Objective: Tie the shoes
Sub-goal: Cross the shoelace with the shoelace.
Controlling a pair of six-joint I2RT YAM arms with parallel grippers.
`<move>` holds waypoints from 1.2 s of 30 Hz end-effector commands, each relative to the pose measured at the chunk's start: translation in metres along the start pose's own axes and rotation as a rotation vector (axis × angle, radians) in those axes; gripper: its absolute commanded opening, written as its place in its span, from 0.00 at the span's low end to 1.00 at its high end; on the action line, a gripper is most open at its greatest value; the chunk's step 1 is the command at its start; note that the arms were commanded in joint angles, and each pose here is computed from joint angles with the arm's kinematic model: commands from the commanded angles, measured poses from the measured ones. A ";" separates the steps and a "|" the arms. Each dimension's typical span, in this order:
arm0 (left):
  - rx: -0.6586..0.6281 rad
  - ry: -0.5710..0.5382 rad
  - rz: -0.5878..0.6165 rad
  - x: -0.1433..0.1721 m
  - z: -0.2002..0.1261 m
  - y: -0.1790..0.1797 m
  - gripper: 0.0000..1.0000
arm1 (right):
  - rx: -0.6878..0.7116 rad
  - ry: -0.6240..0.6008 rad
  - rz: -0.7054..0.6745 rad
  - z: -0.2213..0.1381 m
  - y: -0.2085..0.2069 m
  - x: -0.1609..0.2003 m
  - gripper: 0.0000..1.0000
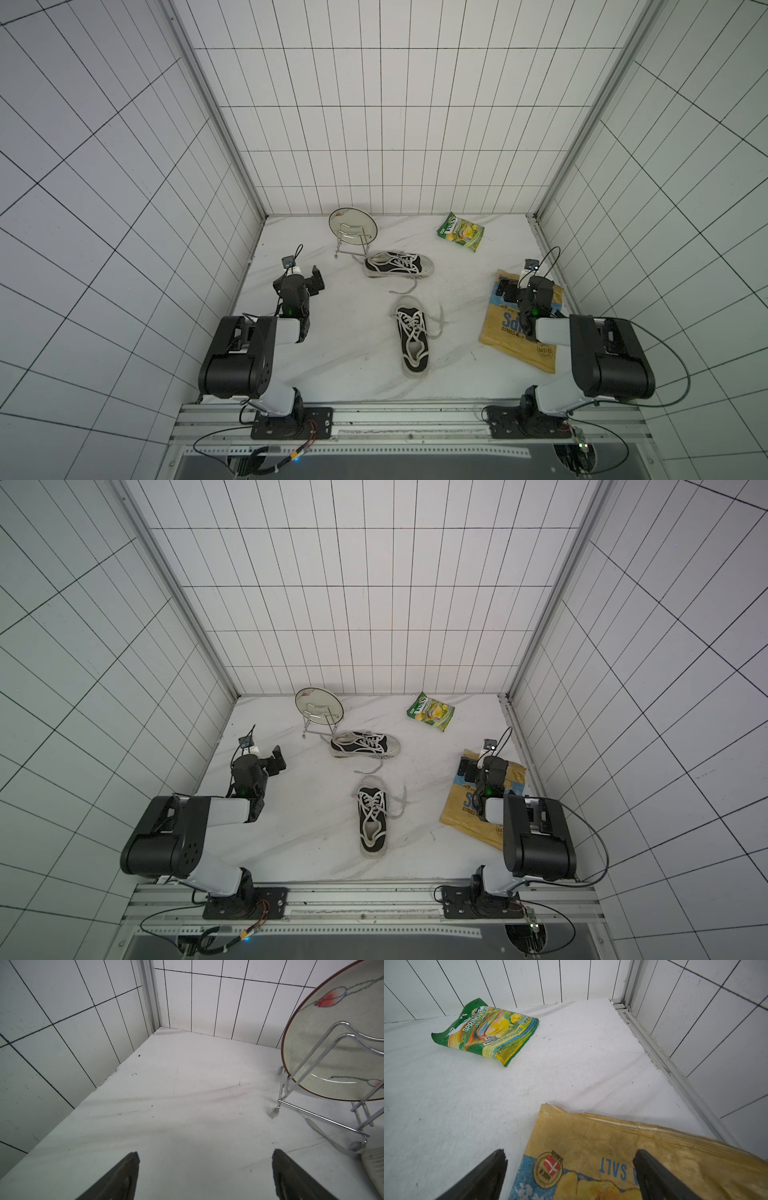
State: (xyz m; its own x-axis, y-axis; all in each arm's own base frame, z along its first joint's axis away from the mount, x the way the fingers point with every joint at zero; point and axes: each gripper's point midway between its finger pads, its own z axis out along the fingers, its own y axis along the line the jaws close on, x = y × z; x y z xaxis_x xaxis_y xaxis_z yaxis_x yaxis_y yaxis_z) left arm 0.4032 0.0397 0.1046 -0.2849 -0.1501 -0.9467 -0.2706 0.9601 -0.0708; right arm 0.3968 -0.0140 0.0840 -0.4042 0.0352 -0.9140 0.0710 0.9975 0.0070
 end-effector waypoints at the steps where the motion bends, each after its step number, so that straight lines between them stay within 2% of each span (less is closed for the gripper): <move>1: 0.007 -0.073 -0.005 -0.023 0.000 -0.002 0.98 | 0.040 -0.043 0.014 -0.001 -0.009 -0.020 0.99; 4: 0.015 -0.073 0.005 -0.039 -0.016 -0.004 0.98 | 0.064 -0.013 0.026 -0.017 -0.013 -0.045 0.99; 7: 0.093 -0.036 0.043 -0.056 -0.037 -0.023 0.98 | 0.091 0.072 0.172 -0.036 -0.017 -0.063 0.99; 9: 0.196 -0.018 0.102 -0.063 -0.054 -0.047 0.97 | 0.011 0.171 0.233 -0.047 0.000 -0.070 0.99; 11: 0.350 0.010 0.147 -0.062 -0.074 -0.079 0.97 | -0.163 0.276 0.238 -0.058 0.038 -0.067 0.97; 16: 0.739 0.107 0.212 -0.034 -0.135 -0.165 0.98 | -0.518 0.490 -0.018 -0.098 0.147 -0.024 0.87; 19: 0.899 0.173 0.221 -0.012 -0.164 -0.202 0.98 | -0.643 0.585 -0.125 -0.114 0.185 0.007 0.78; 21: 0.967 0.222 0.227 0.003 -0.177 -0.219 0.98 | -0.667 0.625 -0.224 -0.117 0.201 0.027 0.73; 24: 1.028 0.292 0.232 0.023 -0.188 -0.233 0.98 | -0.681 0.687 -0.355 -0.117 0.220 0.052 0.65; 27: 1.043 0.340 0.230 0.035 -0.190 -0.237 0.98 | -0.695 0.708 -0.480 -0.115 0.237 0.070 0.62; 32: 1.026 0.351 0.233 0.038 -0.190 -0.236 0.98 | -0.709 0.714 -0.631 -0.106 0.257 0.090 0.54; 36: 1.013 0.349 0.241 0.037 -0.190 -0.233 0.98 | -0.717 0.733 -0.684 -0.100 0.265 0.103 0.48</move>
State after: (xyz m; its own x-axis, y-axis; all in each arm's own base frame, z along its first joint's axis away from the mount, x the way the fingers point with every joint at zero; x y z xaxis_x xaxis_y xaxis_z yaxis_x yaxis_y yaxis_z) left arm 0.2834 -0.2344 0.1407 -0.5206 0.1645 -0.8378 0.6605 0.6994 -0.2731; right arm 0.2797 0.2595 0.0385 -0.6333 -0.6634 -0.3986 -0.7485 0.6559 0.0975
